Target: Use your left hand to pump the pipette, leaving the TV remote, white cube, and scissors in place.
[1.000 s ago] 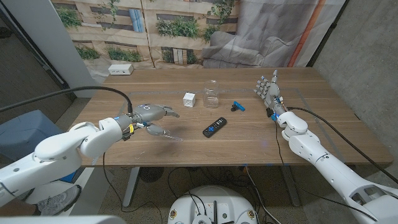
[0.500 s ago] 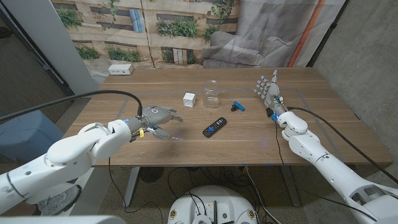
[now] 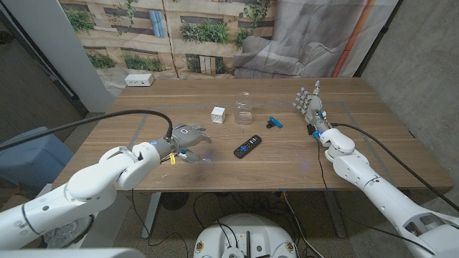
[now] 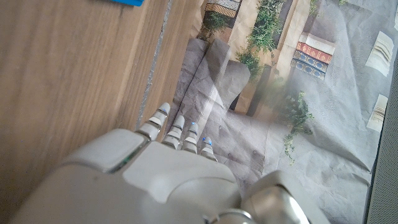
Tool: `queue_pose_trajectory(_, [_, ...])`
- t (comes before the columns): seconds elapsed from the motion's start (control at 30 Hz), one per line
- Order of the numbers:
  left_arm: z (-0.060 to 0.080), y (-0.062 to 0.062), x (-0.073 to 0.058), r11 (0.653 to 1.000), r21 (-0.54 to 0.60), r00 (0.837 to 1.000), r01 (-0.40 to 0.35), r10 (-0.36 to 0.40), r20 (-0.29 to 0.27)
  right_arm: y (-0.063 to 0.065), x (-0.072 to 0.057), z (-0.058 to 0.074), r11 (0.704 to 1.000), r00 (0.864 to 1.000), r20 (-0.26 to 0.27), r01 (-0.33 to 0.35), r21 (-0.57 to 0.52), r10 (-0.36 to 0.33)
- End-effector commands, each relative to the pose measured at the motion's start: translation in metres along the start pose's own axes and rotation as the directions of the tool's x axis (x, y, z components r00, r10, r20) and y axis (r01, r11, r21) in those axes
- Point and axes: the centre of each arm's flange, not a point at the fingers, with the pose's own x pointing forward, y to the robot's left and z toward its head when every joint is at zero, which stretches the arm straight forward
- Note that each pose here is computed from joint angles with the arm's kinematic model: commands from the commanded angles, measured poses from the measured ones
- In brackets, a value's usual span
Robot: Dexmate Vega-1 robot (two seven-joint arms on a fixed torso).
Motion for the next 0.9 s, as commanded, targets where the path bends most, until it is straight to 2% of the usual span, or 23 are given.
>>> queue_pose_trajectory(0.03, [0.011, -0.009, 0.005, 1.0, -0.002, 0.998, 0.016, -0.016, -0.061, 0.0, 0.0, 0.0, 1.0, 1.0, 0.0, 0.0, 0.0, 0.0])
queue_pose_trajectory(0.53, [0.019, -0.023, 0.015, 0.999, -0.026, 0.994, 0.026, -0.028, -0.104, 0.0, 0.0, 0.0, 1.0, 1.0, 0.0, 0.0, 0.0, 0.0])
queue_pose_trajectory(0.9, [0.022, -0.032, 0.023, 0.999, -0.036, 0.994, 0.04, -0.043, -0.098, 0.0, 0.0, 0.0, 1.0, 1.0, 0.0, 0.0, 0.0, 0.0])
